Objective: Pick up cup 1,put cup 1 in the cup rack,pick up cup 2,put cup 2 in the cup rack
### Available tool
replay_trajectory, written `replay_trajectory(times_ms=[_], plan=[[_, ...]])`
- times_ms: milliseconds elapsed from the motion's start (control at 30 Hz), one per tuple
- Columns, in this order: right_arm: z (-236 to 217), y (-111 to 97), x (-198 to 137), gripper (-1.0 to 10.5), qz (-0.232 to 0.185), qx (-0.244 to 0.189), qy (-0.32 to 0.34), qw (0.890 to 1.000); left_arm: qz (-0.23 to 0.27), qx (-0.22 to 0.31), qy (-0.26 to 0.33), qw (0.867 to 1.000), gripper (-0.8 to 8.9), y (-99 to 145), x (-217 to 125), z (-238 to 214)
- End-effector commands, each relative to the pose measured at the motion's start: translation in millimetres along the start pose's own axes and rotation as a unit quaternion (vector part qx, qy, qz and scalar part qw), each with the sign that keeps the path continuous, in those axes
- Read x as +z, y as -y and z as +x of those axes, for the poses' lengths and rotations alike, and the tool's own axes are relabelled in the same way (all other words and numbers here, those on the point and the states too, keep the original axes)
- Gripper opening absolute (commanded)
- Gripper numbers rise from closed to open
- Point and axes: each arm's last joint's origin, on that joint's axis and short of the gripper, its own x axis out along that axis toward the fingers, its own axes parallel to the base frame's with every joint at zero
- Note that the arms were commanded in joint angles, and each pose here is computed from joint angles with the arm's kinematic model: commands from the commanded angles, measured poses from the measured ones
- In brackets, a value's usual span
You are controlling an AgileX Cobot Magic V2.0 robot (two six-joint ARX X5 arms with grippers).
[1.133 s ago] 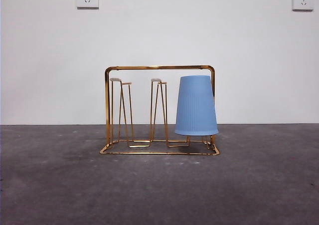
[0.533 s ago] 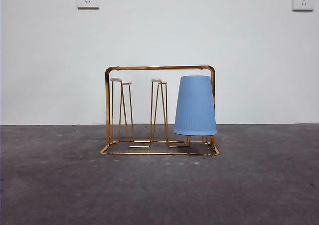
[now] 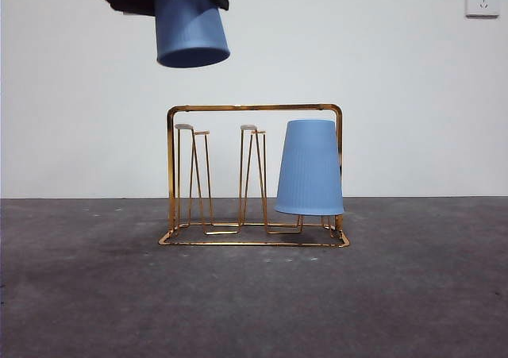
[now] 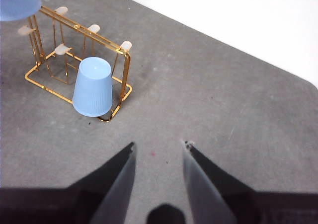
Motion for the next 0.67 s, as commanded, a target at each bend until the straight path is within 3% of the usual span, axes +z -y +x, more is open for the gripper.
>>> replay_trajectory(times_ms=[33, 667], plan=[[1.3, -0.9, -1.1, 1.6, 0.009, 0.001, -0.002, 1.000, 0.016, 0.014, 0.004, 1.000, -0.06, -8.2, -7.8, 2.8], [1.3, -1.1, -1.0, 1.6, 0.022, 0.004, -0.002, 1.000, 0.020, 0.020, -0.061, 0.998, -0.06, -19.7, -51.2, 45.0]])
